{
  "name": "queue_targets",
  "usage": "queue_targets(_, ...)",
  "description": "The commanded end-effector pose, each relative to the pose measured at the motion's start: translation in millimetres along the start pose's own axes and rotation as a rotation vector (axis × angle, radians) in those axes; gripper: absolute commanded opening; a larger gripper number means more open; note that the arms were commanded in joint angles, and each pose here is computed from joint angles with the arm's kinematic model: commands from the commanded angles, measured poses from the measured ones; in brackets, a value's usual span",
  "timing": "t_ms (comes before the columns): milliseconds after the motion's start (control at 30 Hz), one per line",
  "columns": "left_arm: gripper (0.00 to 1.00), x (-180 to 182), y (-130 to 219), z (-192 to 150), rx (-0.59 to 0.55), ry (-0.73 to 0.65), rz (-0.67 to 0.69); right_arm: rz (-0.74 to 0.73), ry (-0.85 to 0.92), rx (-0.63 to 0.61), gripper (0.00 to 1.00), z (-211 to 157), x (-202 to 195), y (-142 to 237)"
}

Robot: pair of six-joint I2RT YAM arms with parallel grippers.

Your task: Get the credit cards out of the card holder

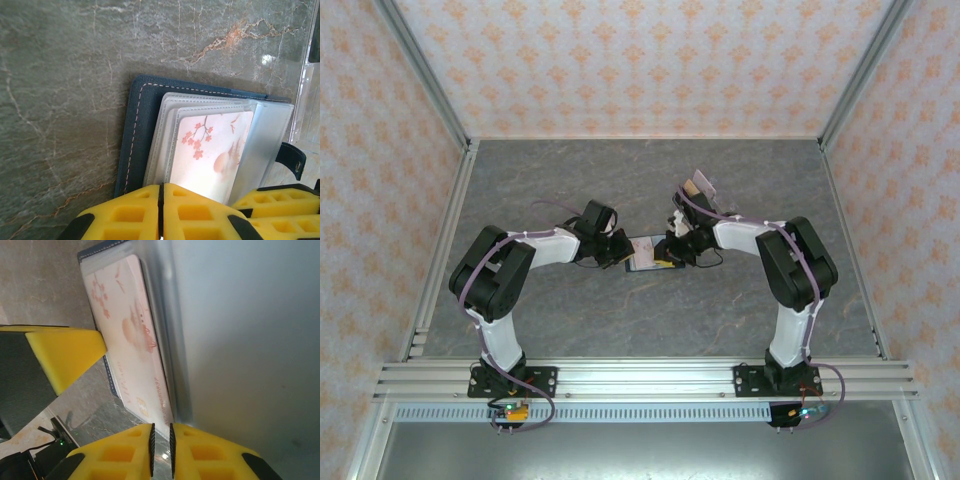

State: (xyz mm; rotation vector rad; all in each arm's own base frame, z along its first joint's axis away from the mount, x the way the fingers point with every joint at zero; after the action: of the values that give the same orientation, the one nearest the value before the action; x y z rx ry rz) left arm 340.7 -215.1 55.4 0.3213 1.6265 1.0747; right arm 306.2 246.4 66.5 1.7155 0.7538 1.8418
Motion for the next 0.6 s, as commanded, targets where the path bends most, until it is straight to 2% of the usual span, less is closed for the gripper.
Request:
queue_targets(0, 0.09, 39, -5, -10, 0.024, 0.045, 0.144, -0.011, -0.007, 0.006, 0.2, 1, -2, -4)
queue_targets(267, 0.09, 39, -6, -10, 0.025, 0.044, 0.144, -0.031, -0.003, 0.008, 0.21, 1, -4, -4)
queue_targets(433, 0.09, 39, -6, -10, 0.026, 0.045, 0.143, 0.008, 0.006, 0.009, 0.13, 2, 2, -4)
queue_targets(567, 0.09, 41, -6, -10, 0.027, 0.046, 0.146, 0.04, 0.012, -0.003, 0.1, 4, 7, -2)
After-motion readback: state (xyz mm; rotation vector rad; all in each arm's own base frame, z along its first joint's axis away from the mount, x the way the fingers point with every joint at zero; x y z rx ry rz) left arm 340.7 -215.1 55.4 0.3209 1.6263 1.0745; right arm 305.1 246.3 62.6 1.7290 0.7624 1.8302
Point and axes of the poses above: each hand's point on the last joint's axis, 136 mm out from that joint toward the fingers, its own y axis back along the fingers, its own x axis along the line the jaws close on, z = x × y, the point moved 4 cm from there along y, back along the fingers, and after that the axes turned 5 degrees about y, right-handed, at the moved point
